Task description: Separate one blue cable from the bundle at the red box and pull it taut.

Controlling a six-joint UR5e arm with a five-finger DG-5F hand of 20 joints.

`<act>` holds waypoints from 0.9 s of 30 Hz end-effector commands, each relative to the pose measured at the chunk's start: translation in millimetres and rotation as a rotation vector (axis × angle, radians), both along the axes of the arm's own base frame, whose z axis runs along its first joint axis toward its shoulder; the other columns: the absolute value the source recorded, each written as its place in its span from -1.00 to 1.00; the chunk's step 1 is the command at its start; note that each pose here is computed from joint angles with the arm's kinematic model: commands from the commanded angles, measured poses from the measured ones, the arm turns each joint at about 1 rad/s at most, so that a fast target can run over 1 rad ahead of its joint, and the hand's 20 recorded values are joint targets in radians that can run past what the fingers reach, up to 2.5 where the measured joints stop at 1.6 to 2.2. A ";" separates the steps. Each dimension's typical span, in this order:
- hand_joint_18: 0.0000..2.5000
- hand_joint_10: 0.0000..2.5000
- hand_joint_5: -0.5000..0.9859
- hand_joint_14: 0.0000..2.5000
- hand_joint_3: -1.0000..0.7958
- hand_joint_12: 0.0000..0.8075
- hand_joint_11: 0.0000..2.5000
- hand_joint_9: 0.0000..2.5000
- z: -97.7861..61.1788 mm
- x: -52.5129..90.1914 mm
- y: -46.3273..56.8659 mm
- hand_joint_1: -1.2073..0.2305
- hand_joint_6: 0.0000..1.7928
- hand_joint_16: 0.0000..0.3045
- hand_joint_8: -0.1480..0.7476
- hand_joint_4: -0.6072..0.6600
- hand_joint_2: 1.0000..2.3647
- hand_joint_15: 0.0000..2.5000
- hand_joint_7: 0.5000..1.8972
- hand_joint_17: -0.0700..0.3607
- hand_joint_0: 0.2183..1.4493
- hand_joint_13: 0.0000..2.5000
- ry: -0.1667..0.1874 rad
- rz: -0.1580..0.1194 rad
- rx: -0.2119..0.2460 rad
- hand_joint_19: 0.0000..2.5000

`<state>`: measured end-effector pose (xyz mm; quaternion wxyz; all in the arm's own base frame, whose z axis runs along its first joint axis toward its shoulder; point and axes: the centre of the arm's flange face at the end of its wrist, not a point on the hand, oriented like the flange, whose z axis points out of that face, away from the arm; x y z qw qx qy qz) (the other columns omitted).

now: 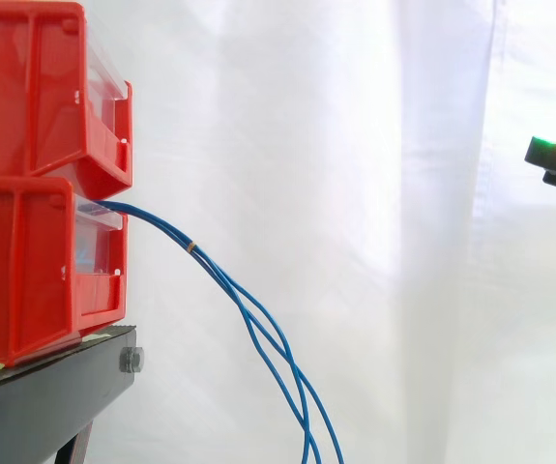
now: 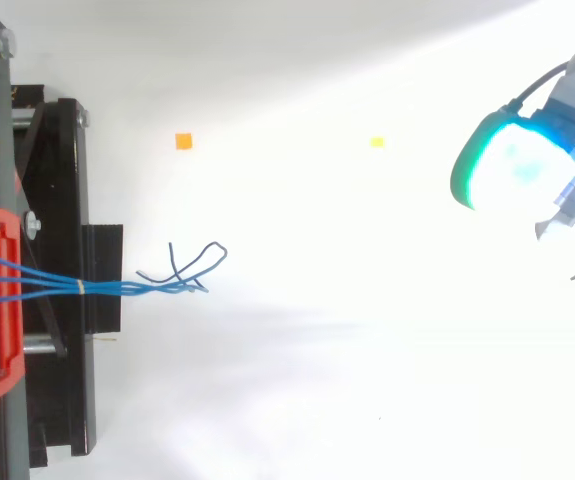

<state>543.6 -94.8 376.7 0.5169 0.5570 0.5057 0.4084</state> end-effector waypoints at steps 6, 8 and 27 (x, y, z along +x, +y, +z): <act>-0.43 -0.99 -0.61 -0.99 -0.41 -0.14 -0.62 -0.43 -0.5 0.4 0.8 -0.16 -0.44 -0.71 0.01 0.37 -1.00 -0.70 -0.57 -0.22 -0.42 -0.36 0.000 0.001 0.000 -0.54; -0.44 -0.99 -0.61 -0.99 -0.41 -0.14 -0.62 -0.43 -0.6 0.2 0.8 -0.16 -0.44 -0.72 0.01 0.37 -1.00 -0.70 -0.57 -0.22 -0.42 -0.37 0.002 0.001 0.000 -0.55; -0.43 -0.99 -0.60 -0.99 -0.40 -0.13 -0.60 -0.40 -13.3 15.2 18.1 -0.15 -0.44 -0.72 0.03 0.39 -0.99 -0.69 -0.56 -0.22 -0.41 -0.36 -0.013 0.024 -0.044 -0.53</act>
